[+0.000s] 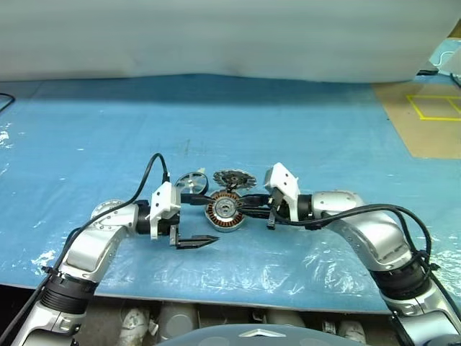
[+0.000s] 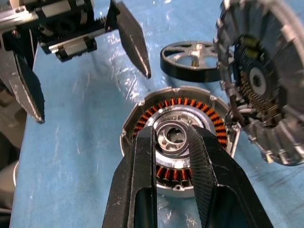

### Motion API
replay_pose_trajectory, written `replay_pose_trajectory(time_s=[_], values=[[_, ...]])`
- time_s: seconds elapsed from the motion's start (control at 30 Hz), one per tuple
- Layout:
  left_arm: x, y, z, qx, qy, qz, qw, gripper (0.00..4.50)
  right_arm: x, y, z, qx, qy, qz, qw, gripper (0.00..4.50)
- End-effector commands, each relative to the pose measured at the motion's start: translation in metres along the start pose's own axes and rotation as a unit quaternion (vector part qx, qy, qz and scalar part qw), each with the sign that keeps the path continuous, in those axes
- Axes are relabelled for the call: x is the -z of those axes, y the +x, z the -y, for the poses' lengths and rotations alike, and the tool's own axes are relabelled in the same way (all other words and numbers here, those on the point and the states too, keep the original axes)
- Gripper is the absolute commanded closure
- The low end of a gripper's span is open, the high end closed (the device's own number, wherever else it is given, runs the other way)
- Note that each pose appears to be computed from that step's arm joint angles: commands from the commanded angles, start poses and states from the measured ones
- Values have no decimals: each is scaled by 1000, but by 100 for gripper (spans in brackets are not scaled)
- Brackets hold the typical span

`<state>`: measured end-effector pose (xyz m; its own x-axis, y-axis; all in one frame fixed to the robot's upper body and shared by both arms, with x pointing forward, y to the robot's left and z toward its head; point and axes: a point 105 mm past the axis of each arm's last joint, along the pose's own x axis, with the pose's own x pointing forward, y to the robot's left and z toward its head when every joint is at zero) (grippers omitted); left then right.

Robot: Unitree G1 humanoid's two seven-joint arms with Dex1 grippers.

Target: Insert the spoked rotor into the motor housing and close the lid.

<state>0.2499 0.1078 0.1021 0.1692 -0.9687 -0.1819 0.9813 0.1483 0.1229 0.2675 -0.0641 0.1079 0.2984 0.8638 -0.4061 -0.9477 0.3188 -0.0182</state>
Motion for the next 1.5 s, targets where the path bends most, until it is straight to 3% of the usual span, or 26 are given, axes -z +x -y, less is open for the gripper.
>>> replay_pose_trajectory(time_s=[0.03, 0.33, 1.5], values=[[-2, -9, -6, -29, 24, 3, 999, 0, -10, 9, 5, -4, -32, 13, 999, 393], [6, -14, -15, -55, 41, -3, 998, 0, -5, 29, 9, -23, -52, -4, 998, 393], [7, -5, -12, -47, 44, 10, 998, 0, 2, 36, 18, -56, -139, -50, 988, 393]])
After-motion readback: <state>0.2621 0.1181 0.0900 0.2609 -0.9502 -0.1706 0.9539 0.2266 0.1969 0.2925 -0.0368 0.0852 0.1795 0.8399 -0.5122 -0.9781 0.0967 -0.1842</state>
